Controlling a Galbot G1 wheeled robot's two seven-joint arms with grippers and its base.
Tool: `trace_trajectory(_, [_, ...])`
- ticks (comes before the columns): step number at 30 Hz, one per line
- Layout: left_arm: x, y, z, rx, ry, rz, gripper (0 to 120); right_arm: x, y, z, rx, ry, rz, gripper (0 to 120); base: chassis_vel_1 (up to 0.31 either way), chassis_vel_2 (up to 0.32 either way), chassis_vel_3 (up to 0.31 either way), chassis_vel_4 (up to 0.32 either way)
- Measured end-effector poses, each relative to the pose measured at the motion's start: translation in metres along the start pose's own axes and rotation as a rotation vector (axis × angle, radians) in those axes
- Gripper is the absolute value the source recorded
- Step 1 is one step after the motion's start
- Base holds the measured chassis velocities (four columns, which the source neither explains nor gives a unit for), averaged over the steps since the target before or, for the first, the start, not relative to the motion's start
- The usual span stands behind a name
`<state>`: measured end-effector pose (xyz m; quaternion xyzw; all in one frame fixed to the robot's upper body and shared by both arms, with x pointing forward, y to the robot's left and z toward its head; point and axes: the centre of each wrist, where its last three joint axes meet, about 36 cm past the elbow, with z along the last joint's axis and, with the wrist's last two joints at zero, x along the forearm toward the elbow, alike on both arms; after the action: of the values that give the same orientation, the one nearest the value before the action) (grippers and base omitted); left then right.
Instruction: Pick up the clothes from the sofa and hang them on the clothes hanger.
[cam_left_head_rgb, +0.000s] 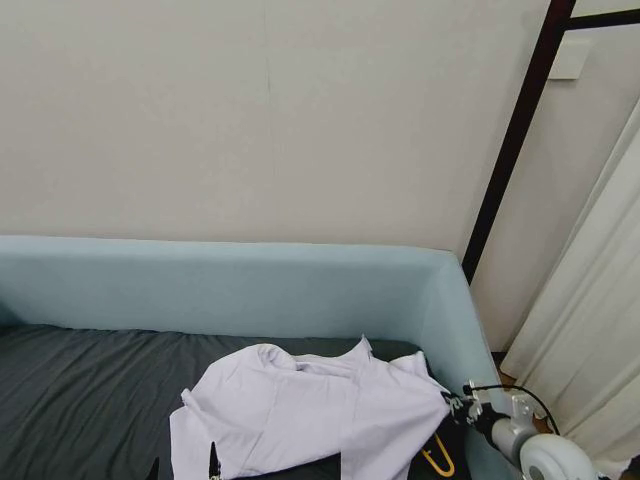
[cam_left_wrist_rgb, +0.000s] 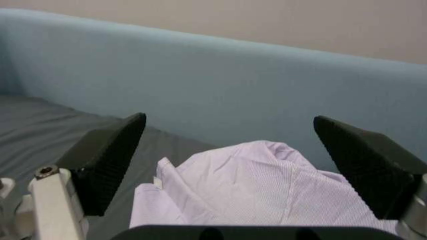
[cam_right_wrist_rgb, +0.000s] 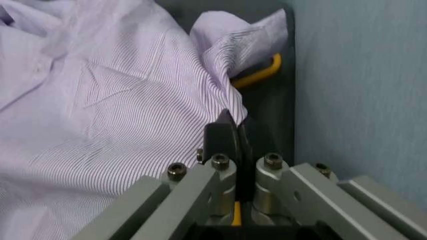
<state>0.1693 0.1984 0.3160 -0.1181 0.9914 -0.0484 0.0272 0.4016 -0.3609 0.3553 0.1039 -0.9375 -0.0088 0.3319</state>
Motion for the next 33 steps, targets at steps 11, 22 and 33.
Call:
trace_trajectory(11, [-0.006,0.008,-0.003,-0.004,0.000,0.000,99,-0.021,0.017,0.019,-0.046,0.026,0.024,0,0.000,0.000,0.000,0.000])
trace_trajectory(22, [-0.009,0.011,-0.001,-0.004,0.006,-0.001,99,0.000,0.041,0.009,-0.006,-0.011,-0.008,12,0.000,0.000,0.000,0.000])
trace_trajectory(33, [-0.016,0.015,-0.002,0.000,-0.002,-0.007,99,0.039,0.070,-0.020,0.070,-0.128,0.009,52,0.000,0.000,0.000,0.000])
